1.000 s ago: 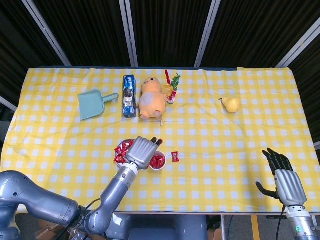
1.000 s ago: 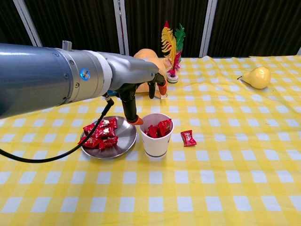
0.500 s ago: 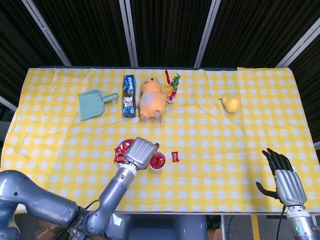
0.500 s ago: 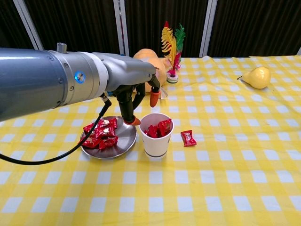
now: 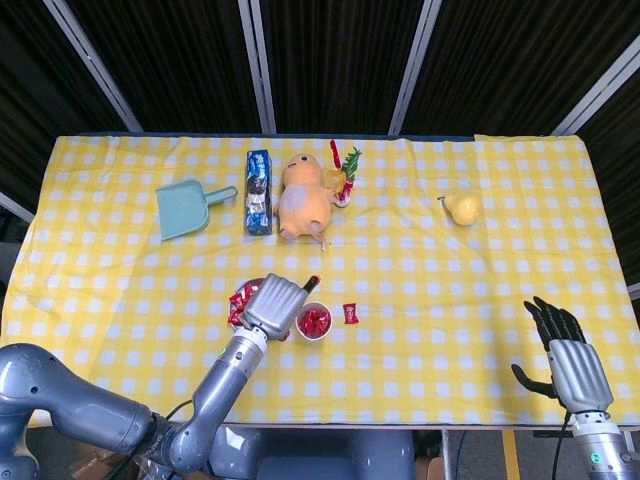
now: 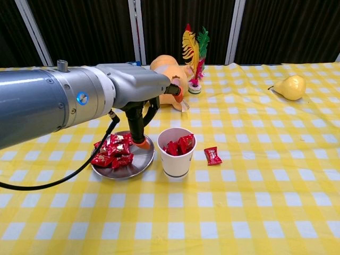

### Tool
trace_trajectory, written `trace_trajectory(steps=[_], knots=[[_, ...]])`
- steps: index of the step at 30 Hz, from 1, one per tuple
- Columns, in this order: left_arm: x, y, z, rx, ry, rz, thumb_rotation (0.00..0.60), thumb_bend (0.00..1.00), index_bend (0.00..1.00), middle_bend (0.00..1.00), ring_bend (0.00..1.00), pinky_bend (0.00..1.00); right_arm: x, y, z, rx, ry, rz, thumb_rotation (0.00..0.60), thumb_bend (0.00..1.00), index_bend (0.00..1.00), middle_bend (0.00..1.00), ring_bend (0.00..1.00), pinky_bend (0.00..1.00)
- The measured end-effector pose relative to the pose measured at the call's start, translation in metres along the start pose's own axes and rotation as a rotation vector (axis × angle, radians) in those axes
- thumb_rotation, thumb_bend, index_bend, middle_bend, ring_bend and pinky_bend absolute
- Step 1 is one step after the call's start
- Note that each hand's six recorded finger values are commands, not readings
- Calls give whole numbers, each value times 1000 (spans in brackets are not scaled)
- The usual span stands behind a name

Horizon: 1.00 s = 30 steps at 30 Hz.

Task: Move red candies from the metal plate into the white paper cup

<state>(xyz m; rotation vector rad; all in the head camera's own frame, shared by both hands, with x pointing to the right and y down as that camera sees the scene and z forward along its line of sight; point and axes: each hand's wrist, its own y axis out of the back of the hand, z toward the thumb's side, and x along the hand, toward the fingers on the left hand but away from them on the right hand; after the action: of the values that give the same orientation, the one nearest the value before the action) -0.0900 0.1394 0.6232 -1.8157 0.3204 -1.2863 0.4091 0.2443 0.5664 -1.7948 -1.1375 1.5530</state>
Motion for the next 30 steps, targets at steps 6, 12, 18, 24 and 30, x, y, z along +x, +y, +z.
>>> trace_trajectory(steps=[6,12,18,24,30], knots=[[8,-2,9,16,0,-38,600,133,121,669,869,965,-1,0,-1,-5,-4,1,600,341,0,0,0,0],[15,-7,23,46,-8,-73,600,207,159,697,872,965,-1,1,-1,-7,-4,2,600,342,0,0,0,0],[23,-13,33,47,-7,-97,600,218,212,702,872,965,-1,1,-1,-11,-5,3,600,341,0,0,0,0],[26,-14,39,46,-13,-102,600,302,352,715,872,965,-1,2,-2,-13,-7,2,600,342,0,0,0,0],[21,-9,38,31,-24,-86,600,309,349,707,873,965,-1,1,-1,-10,-5,2,600,341,0,0,0,0]])
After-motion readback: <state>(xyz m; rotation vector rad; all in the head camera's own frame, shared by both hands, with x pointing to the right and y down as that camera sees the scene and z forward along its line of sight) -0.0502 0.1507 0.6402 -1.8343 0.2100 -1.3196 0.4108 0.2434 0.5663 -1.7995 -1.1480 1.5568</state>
